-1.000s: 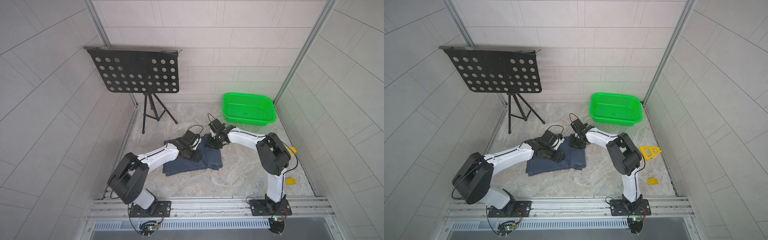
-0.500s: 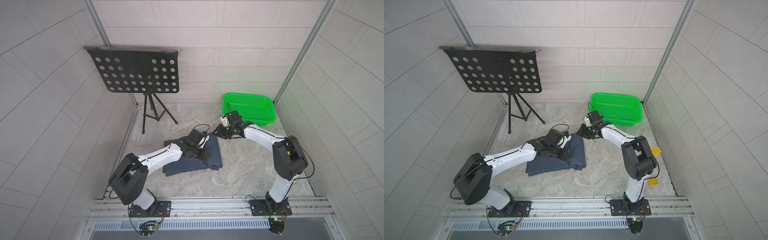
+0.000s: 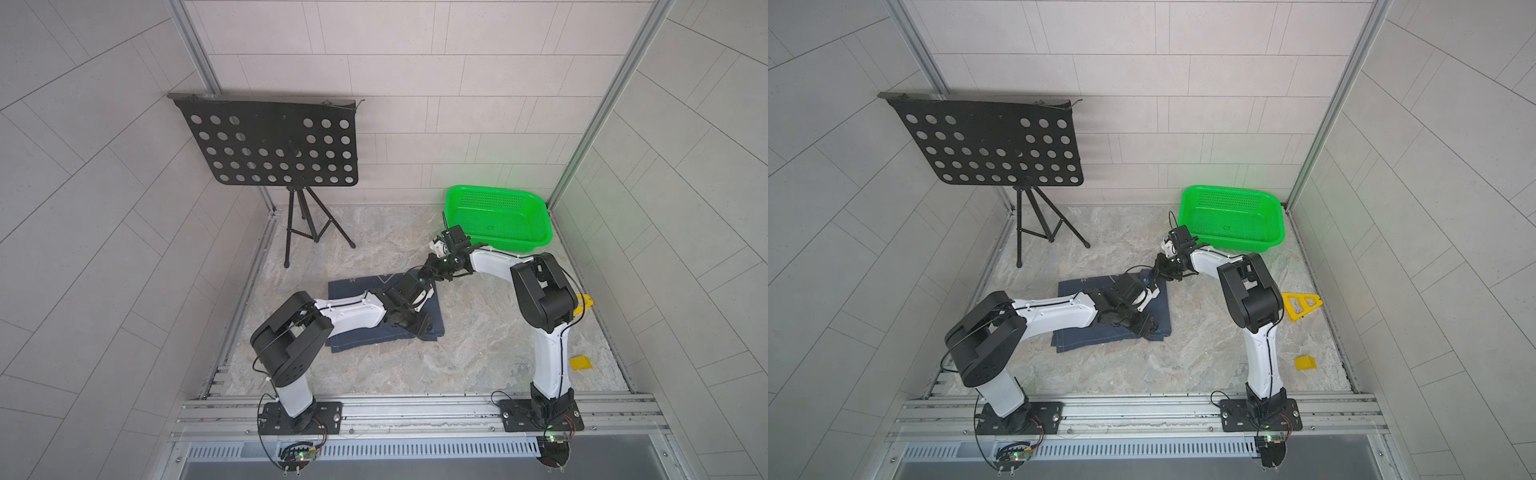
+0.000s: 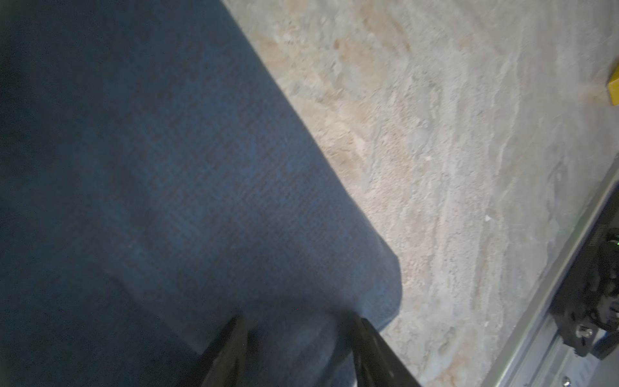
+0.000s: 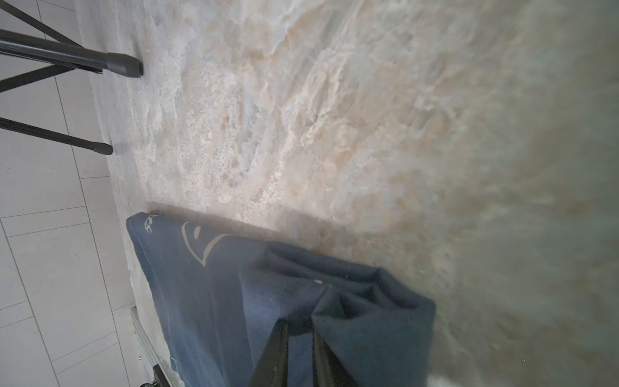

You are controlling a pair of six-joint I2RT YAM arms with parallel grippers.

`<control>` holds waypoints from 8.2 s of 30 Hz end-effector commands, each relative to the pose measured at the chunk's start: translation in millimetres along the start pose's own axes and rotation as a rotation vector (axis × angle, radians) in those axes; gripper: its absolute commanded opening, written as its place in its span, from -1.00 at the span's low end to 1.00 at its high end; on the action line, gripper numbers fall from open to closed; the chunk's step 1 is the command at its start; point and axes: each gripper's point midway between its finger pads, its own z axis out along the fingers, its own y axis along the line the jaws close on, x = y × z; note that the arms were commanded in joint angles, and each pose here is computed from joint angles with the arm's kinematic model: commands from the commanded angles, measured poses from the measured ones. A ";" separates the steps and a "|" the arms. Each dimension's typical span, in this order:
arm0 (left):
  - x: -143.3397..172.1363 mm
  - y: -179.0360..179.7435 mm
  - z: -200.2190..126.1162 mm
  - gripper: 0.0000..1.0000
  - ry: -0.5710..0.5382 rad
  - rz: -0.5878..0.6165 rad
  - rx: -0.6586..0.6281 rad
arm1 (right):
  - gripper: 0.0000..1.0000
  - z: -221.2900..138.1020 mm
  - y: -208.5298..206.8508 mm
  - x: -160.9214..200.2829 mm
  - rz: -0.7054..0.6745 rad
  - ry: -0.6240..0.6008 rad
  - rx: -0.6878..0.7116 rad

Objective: Roll up the pillowcase
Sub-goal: Roll the pillowcase at the center of the board.

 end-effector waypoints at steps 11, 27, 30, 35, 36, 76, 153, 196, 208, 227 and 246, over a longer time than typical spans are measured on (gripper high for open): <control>1.2 -14.0 -18.3 0.17 0.016 0.031 0.023 | -0.27 -50.6 35.3 -35.3 -0.151 -0.155 -0.074; -47.8 43.2 -27.5 0.15 -0.080 -0.003 -0.155 | 0.18 -90.2 -18.8 61.5 0.004 -0.048 -0.119; -44.2 49.8 -17.4 0.14 -0.062 -0.007 -0.173 | 0.20 -78.8 -23.9 66.1 0.037 -0.023 -0.143; -33.5 58.7 -9.6 0.12 -0.028 -0.011 -0.199 | 0.23 -58.2 -29.5 74.1 0.065 0.023 -0.173; -32.6 59.3 -9.1 0.12 -0.025 -0.011 -0.201 | 0.23 -54.8 -30.0 75.9 0.070 0.032 -0.177; -37.8 75.4 -87.4 0.83 -0.142 -0.050 -0.198 | -0.82 -130.8 -54.9 83.8 -0.129 0.030 0.595; 49.3 -5.1 4.9 0.55 0.018 -0.056 0.066 | -0.30 -9.4 29.9 13.3 -0.099 -0.047 -0.141; 2.7 68.8 -22.6 0.41 0.015 0.050 -0.272 | -0.26 -42.4 1.3 99.6 0.103 0.074 -0.331; -15.4 50.0 -60.0 0.50 -0.038 0.038 -0.240 | -0.90 -80.7 -31.6 113.4 -0.055 0.122 0.044; -2.5 90.8 -73.1 0.51 -0.050 -0.065 -0.276 | -0.35 -112.1 -10.1 117.7 -0.288 0.096 0.616; 21.8 92.9 -120.4 0.52 -0.105 -0.172 -0.261 | -0.31 -30.1 57.3 185.0 -0.366 0.332 0.298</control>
